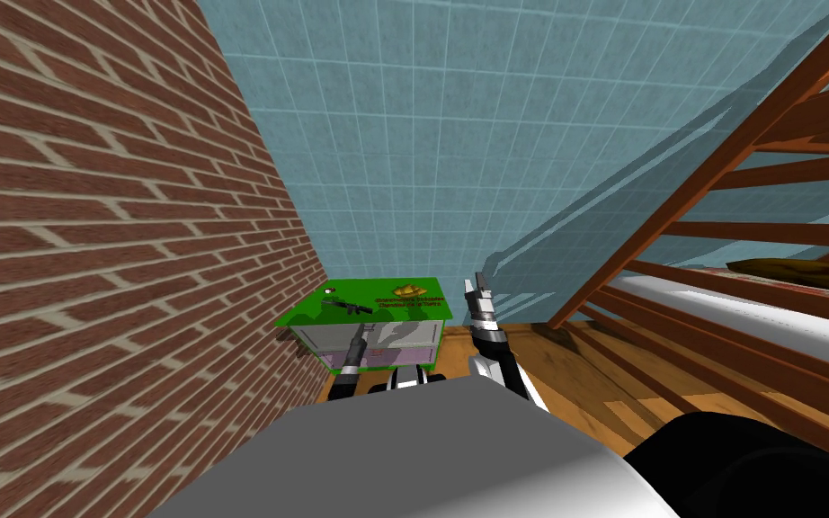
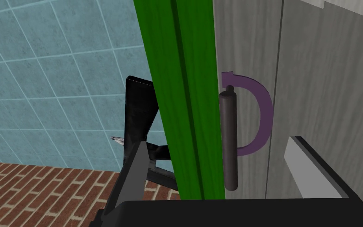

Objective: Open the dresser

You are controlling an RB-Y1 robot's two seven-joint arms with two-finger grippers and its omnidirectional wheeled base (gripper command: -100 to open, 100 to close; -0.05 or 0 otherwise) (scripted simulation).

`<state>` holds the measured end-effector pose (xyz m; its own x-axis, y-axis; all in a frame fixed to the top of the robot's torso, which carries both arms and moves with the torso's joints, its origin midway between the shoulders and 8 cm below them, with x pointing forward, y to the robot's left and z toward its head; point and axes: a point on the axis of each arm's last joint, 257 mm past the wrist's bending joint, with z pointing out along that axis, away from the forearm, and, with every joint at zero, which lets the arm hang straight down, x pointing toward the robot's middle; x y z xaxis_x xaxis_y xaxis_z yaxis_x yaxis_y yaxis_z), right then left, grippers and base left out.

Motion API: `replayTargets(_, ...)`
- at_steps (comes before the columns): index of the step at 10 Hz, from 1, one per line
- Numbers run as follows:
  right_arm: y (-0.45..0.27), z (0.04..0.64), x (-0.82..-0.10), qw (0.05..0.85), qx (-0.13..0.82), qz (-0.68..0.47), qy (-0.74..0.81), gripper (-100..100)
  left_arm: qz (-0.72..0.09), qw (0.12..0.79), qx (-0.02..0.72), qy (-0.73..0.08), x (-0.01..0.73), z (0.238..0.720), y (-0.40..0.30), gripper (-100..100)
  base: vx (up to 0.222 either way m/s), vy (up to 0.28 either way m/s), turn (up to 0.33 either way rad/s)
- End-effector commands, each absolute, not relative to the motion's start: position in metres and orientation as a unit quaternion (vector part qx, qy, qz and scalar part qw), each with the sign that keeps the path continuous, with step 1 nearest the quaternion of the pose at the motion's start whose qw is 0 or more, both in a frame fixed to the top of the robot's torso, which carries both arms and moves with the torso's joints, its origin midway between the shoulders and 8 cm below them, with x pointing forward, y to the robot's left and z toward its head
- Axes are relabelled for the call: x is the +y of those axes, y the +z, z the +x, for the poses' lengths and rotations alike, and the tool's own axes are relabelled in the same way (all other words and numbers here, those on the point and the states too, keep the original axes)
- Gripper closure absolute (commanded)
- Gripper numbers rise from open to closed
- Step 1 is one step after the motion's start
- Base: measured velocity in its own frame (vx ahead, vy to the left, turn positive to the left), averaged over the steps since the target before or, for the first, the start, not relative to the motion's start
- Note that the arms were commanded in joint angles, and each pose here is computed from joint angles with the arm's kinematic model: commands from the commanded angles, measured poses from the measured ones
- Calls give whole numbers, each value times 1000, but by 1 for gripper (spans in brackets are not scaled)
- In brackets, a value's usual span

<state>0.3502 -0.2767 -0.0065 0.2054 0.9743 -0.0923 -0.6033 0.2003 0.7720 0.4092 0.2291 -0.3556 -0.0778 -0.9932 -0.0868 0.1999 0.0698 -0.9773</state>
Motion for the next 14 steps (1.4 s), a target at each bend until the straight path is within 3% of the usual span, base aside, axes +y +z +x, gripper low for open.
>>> replayTargets(1, -6, 350, -277, 713, 302, 307, 553, 0, -406, 544, 489, -547, 229, 396, -361, 100, 0, 6, -5)
replayTargets(5, -6, 350, -277, 713, 302, 307, 553, 0, -406, 542, 490, -548, 228, 396, -360, 100, -26, 3, 5)
replayTargets(14, -6, 350, -277, 713, 302, 307, 553, 0, -399, 537, 494, -555, 229, 406, -350, 100, -174, 1, 26)
